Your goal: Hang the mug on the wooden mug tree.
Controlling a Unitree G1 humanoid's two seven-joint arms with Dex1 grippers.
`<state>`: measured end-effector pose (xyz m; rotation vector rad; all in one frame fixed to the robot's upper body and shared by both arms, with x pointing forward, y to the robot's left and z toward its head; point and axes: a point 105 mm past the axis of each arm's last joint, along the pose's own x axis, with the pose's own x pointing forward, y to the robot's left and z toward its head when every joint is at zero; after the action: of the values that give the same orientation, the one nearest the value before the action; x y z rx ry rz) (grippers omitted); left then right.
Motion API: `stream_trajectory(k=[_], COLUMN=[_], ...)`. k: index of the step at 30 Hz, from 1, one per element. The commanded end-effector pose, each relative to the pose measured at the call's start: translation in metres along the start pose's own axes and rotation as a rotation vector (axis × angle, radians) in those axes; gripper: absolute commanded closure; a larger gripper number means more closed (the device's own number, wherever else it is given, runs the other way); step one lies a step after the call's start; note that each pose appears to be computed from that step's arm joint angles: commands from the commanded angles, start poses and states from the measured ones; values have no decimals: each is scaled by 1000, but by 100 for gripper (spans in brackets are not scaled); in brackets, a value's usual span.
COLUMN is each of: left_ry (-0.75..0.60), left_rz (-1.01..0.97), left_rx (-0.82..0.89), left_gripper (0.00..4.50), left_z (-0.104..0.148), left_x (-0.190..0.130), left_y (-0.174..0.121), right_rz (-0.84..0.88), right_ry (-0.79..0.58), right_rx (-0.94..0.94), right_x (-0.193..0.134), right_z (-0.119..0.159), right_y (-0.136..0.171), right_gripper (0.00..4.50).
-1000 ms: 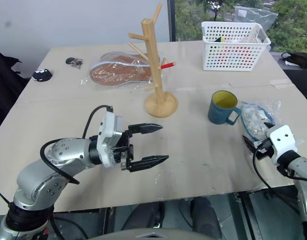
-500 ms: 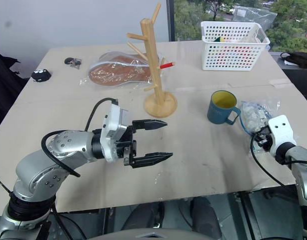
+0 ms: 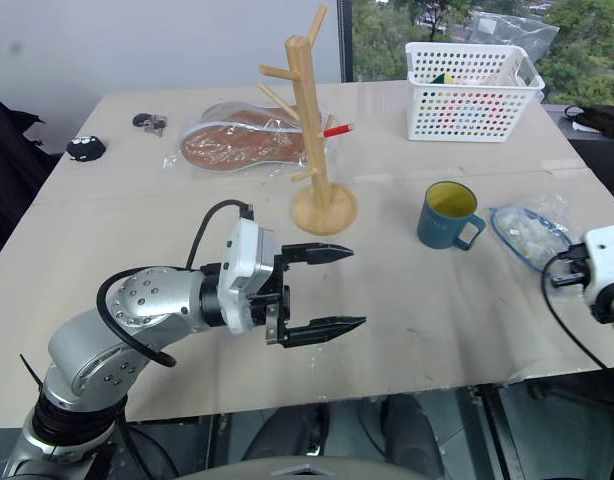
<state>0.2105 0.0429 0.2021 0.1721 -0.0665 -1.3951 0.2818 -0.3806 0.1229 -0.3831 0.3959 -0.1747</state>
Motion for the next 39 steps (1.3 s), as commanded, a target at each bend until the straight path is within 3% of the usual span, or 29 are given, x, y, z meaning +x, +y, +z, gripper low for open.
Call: stream_trajectory(k=[1, 8, 12, 17, 28, 35, 39], left_ry=[-24, -16, -11, -12, -16, -2, 4], left_rz=[-20, -22, -16, 6, 117, 134, 137], left_rx=[30, 31, 31, 32, 26, 29, 35], left_gripper=[0, 0, 0, 0, 0, 0, 0], left_z=[7, 6, 7, 8, 5, 3, 3], left_x=[3, 4, 2, 2, -5, -5, -6], left_y=[-2, -1, -2, 0, 11, 11, 12], right_rz=[-110, -31, 184, 409, 350, 341, 310], right_ry=[-7, 38, -73, -177, -244, -259, -271], right_rx=[-16, -29, -54, -32, 180, 270, 275], right_x=[-9, -17, -34, -50, -24, -17, -13], right_z=[5, -5, 25, 56, 53, 56, 58], right_y=[-35, -33, -11, 30, 117, 148, 149], right_gripper=[440, 440, 315, 315, 315, 315, 315])
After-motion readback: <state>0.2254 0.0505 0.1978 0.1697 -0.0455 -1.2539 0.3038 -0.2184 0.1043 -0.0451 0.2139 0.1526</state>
